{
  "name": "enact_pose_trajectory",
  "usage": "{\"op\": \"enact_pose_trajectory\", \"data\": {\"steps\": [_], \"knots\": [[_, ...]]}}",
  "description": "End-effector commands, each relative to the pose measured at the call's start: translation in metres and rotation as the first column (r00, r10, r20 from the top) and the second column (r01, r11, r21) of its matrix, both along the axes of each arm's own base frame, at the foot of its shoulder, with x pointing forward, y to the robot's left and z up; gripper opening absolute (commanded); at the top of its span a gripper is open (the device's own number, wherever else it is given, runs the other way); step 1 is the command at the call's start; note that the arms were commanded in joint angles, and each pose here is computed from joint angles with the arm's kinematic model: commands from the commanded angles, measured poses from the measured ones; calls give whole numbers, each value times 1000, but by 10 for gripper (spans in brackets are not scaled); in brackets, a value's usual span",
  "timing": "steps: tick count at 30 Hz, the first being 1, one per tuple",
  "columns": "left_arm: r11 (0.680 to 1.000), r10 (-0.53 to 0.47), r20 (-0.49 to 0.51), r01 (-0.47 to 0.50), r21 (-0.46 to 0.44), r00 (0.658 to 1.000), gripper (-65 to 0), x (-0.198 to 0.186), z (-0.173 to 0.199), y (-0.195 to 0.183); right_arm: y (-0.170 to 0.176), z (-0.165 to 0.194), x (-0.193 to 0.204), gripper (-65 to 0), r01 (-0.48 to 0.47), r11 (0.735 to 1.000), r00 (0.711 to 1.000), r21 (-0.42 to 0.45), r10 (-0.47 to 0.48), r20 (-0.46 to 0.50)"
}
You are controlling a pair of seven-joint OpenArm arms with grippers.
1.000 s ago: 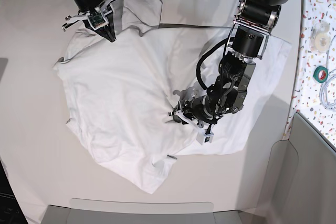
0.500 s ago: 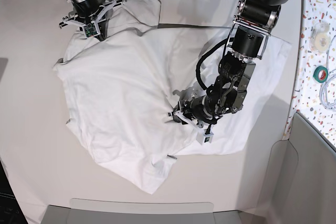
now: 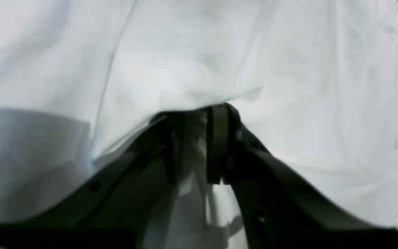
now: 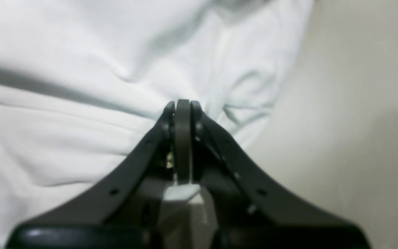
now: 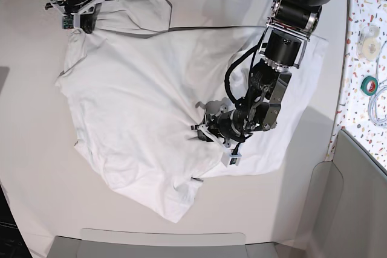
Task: Layout the t-shirt on the table in an organized manner, then fold the t-shirt properly
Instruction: 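Pull the shirt with both grippers, drawing the fabric apart to spread it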
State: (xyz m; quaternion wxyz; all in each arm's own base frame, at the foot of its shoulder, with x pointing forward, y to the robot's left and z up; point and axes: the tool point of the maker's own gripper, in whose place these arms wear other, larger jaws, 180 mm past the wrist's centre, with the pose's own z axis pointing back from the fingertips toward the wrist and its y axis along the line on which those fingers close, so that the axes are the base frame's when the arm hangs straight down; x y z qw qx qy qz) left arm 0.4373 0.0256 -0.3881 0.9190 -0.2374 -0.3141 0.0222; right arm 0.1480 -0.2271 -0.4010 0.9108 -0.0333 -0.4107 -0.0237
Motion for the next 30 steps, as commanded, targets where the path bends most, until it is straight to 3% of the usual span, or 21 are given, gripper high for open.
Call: {"op": "enact_pose_trajectory", "data": {"steps": [1,4,7,17,23,30], "knots": [[999,17,46,-19,32,999,-538,13,12,5,-28,-15,-30,-650,74,995,986,-61,-82,-144],[999,13,48,-14,37,999,-538,13,12,4,-44,-10,-33,-650,172,985,975,4,-169,-142],[1000,4,48,-5,21,999,-538,12,14,-7,-51,6,-22,-650,205,978,976,38,-202,-83],[1000,5,33,-6,8,999,-536,5,8,-10,-40,82,30,-650,133,991,979,-2,-131,155],[999,-28,202,36,-39,979,-534,13,69,-27,-38,105,66,-650,126,992,956,16,-126,266],[990,-53,414,100,-94,909,-534,-4,144,-46,-9,140,124,-650,39,997,908,60,-60,414]]}}
